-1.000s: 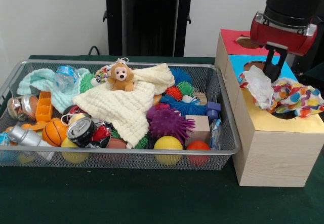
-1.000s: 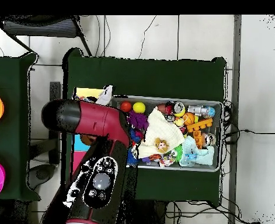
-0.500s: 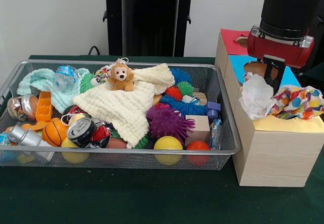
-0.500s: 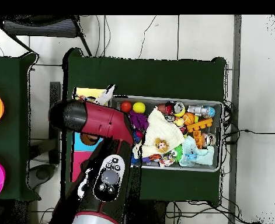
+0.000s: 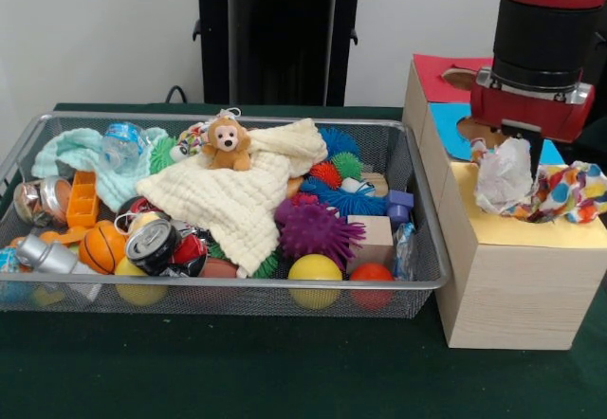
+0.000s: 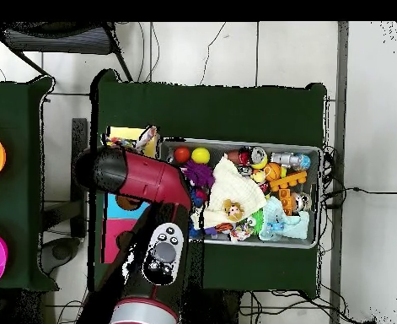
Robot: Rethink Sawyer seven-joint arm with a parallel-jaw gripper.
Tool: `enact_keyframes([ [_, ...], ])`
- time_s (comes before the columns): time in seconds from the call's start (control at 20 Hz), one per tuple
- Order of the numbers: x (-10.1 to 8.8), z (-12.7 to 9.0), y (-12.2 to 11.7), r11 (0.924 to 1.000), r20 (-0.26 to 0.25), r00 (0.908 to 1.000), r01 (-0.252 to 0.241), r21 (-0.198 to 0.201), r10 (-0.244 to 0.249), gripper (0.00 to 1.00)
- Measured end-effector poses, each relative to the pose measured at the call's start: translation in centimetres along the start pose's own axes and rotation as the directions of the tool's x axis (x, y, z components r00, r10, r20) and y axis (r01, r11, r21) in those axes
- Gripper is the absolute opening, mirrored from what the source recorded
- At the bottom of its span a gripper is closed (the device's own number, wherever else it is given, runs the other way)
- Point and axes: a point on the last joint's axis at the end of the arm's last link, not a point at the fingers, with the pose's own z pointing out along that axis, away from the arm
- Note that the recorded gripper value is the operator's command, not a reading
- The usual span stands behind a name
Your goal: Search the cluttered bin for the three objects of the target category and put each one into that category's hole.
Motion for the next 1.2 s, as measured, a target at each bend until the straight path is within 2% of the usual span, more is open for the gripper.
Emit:
enact_keyframes([
  [0.3,0.4,0.6,0.3,1.0000,-0.015,0.9999,0.000,-0.009,0.000,0.00],
  [0.55,0.3,2.0,-0.1,0.9999,-0.026,0.9996,-0.010,-0.006,0.010,0.00],
  [1.2,-0.3,5.7,0.4,0.9998,-0.015,0.9998,0.013,0.015,-0.013,0.00],
])
